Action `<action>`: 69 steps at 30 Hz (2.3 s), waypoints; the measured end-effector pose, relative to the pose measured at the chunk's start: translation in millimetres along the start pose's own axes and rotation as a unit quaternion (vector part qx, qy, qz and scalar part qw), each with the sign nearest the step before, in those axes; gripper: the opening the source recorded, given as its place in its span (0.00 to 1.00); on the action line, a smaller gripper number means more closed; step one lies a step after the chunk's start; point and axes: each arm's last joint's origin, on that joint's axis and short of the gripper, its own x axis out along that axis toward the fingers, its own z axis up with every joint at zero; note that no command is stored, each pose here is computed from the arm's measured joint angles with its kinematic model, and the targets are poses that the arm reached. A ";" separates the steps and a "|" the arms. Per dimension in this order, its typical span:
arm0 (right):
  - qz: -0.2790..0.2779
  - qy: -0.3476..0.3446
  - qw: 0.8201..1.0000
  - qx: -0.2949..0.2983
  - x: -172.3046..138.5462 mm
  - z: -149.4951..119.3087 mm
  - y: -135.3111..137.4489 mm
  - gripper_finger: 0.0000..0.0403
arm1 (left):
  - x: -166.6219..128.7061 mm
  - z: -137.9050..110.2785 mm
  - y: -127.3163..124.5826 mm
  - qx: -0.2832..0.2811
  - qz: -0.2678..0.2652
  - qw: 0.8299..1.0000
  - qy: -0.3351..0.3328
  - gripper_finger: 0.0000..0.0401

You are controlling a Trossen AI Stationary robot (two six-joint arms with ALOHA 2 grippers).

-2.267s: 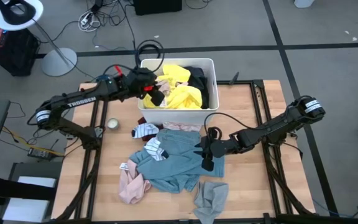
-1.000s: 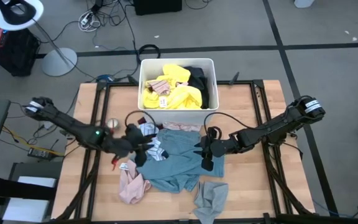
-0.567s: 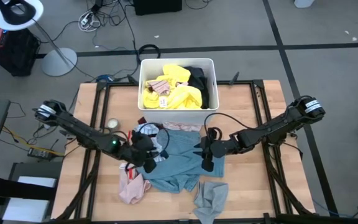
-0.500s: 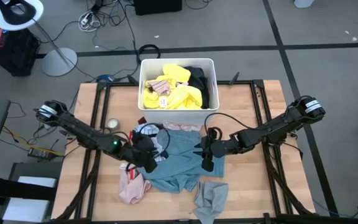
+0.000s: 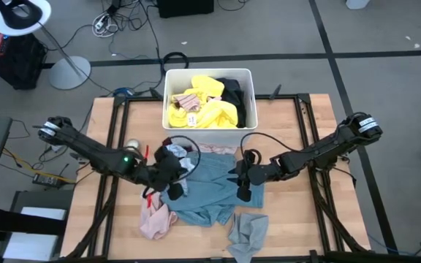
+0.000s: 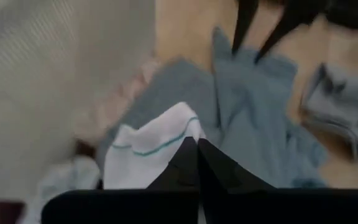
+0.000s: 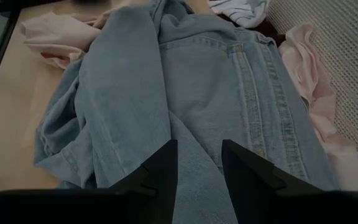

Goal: Sort clothes
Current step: Put the bottom blue striped sock into the white laundry bin, then put the blue striped sock into the white laundry bin

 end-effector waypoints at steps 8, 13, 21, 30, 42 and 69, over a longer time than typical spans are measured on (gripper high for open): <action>0.001 -0.003 1.000 0.001 0.0 0.6 0.3 0.31 | -39.9 84.2 24.0 0.037 0.049 0.995 -0.075 0.00; 0.001 -0.003 1.000 0.001 0.0 0.5 0.2 0.31 | -59.3 132.9 55.6 0.055 0.097 0.985 -0.132 0.00; 0.000 0.000 1.000 -0.002 0.0 0.0 0.0 0.31 | -61.0 170.3 109.8 0.086 0.207 0.958 -0.178 0.02; -0.001 0.003 1.000 -0.010 0.0 -0.5 -0.2 0.31 | -27.0 159.2 158.5 0.010 0.190 0.974 -0.126 0.16; -0.003 0.007 1.000 -0.012 0.0 -1.3 -0.6 0.31 | -0.3 126.3 167.7 -0.006 0.150 0.988 -0.033 0.33; -0.006 0.014 1.000 -0.015 0.0 -2.9 -1.3 0.31 | -11.4 -64.7 105.4 -0.112 0.040 0.991 -0.065 0.33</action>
